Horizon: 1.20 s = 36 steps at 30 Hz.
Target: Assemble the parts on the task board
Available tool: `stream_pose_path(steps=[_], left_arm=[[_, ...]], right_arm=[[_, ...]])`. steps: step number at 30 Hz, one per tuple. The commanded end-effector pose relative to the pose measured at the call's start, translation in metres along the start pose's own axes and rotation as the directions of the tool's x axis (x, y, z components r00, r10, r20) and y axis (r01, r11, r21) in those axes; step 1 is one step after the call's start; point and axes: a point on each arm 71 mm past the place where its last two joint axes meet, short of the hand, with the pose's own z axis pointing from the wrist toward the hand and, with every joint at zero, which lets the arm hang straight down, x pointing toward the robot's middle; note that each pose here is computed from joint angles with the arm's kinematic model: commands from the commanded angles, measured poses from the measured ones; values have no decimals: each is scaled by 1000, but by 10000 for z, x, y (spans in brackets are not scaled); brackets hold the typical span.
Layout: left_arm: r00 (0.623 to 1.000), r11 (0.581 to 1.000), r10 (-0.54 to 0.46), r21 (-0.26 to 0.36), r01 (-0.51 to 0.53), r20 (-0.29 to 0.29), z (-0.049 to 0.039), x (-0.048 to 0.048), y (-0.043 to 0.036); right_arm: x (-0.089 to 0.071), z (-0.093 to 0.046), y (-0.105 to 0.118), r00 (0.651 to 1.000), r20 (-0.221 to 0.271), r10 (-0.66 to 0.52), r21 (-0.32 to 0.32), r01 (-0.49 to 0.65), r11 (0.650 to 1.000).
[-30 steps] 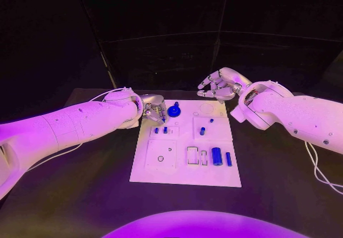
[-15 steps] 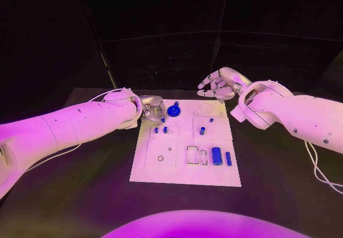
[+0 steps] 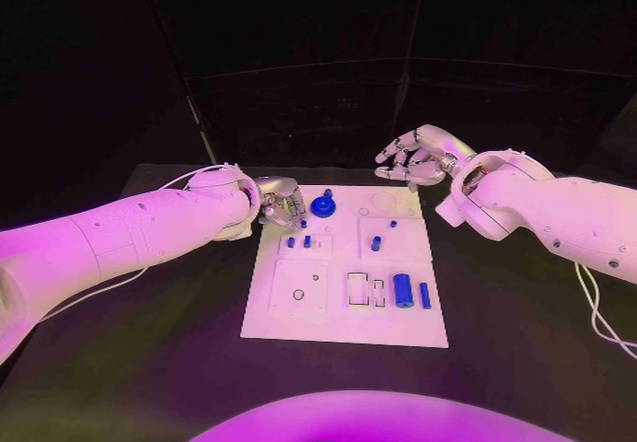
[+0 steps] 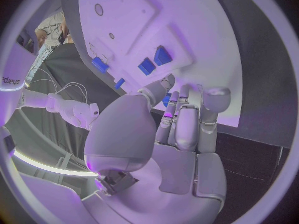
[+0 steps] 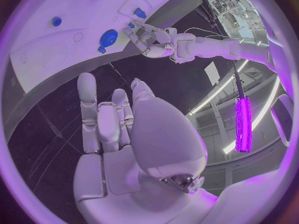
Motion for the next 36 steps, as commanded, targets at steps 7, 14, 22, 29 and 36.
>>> stream_pose_path(steps=[7, 14, 22, 29, 36], left_arm=[[971, 980, -198, 34, 195, 135, -218, -161, 248], [763, 771, -634, 181, 610, 130, -426, -239, 334], [440, 440, -894, 367, 820, 88, -512, -308, 190], [335, 324, -941, 414, 851, 47, -553, -291, 47], [300, 285, -953, 431, 856, 33, -575, -272, -40]], right_arm=[[42, -123, -183, 978, -101, -184, 23, 187, 982], [190, -251, -362, 894, -187, -408, 47, 423, 905], [303, -284, -429, 848, -183, -497, 57, 514, 856], [405, -267, -435, 839, -199, -506, 55, 525, 849], [467, -238, -421, 840, -199, -505, 47, 523, 851]])
